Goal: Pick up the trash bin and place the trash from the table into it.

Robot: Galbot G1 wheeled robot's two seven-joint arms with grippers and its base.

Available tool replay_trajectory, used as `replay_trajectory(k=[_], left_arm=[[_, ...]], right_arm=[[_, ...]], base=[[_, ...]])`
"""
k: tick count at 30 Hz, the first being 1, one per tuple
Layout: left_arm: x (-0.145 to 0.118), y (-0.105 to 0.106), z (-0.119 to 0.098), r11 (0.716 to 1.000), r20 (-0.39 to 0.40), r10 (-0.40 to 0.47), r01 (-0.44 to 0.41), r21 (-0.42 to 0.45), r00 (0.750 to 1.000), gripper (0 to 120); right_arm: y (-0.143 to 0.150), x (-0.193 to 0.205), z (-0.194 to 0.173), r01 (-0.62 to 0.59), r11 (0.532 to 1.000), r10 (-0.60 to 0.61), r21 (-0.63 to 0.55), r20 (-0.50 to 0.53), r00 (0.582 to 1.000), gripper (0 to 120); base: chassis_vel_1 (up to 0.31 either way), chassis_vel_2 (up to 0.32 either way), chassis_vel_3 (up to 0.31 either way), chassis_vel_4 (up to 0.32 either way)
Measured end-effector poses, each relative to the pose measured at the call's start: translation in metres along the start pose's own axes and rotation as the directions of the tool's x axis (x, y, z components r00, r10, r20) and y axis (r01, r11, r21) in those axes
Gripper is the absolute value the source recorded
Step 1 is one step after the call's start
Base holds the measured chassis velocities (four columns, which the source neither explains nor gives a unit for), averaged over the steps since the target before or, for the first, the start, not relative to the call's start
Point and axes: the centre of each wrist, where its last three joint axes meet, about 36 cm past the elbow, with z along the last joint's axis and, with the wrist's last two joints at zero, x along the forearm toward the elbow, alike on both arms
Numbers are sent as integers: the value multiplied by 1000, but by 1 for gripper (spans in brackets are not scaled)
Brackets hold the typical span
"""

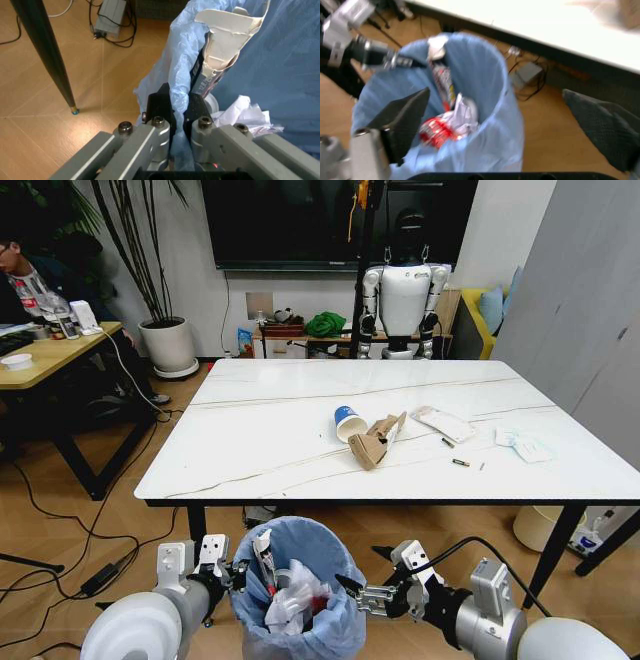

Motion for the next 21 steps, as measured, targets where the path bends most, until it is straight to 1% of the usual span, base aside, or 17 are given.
replay_trajectory(k=[1,4,5,7,8,9,11,12,13,14,15,16,17,18,19,21], left_arm=[[0,0,1,1000,-2,-2,2,1,1000,0],[1,0,3,1000,-7,-2,2,2,1000,0],[2,-1,5,1000,-11,0,0,2,1000,0],[2,-1,6,1000,-16,2,-2,1,1000,0],[2,-2,7,1000,-17,3,-3,0,1000,0],[2,-2,7,1000,-17,3,-3,0,1000,0],[2,-3,8,1000,-20,7,-7,-3,1000,0],[2,-3,8,1000,-21,8,-8,-4,1000,0],[0,-5,8,1000,-22,15,-15,-9,1000,0],[-1,-5,8,1000,-23,16,-17,-11,1000,0],[-3,-6,8,1000,-28,20,-20,-14,999,0],[-3,-6,8,1000,-28,20,-20,-14,999,0],[-4,-6,9,1000,-33,20,-21,-15,999,0],[-5,-6,10,1000,-34,21,-21,-15,999,0],[-7,-6,11,1000,-38,18,-19,-15,999,0],[-8,-6,12,1000,-40,19,-20,-14,999,0]], right_arm=[[-3,0,-8,-15,1000,16,-6,33,999,99],[-11,-2,-34,-65,997,69,-37,120,990,100],[-26,-7,-52,-115,991,125,-66,172,977,100],[-45,-14,-64,-161,982,177,-97,195,965,100],[-60,-20,-70,-200,972,221,-122,200,955,100],[-60,-20,-70,-200,972,221,-122,200,955,100],[-91,-35,-79,-280,941,315,-190,188,930,100],[-97,-37,-80,-296,933,333,-203,183,925,100],[-117,-48,-84,-351,902,396,-249,160,904,100],[-125,-53,-86,-371,889,418,-268,150,896,100],[-138,-62,-89,-400,866,453,-300,129,882,100],[-138,-62,-89,-400,866,453,-300,129,882,100],[-151,-72,-96,-419,846,476,-329,113,872,100],[-156,-77,-99,-424,839,483,-341,105,869,100],[-169,-92,-108,-436,817,497,-378,76,865,100],[-178,-106,-115,-447,797,506,-407,45,861,100]], base=[[0,0,0,0],[0,0,0,0],[0,0,0,0],[0,0,0,0],[0,0,0,0],[0,0,0,0],[0,0,0,0],[0,0,0,0],[0,0,0,0],[0,0,0,0],[0,0,0,0],[0,0,0,0],[0,0,0,0],[0,0,0,0],[0,0,0,0],[0,0,0,0]])
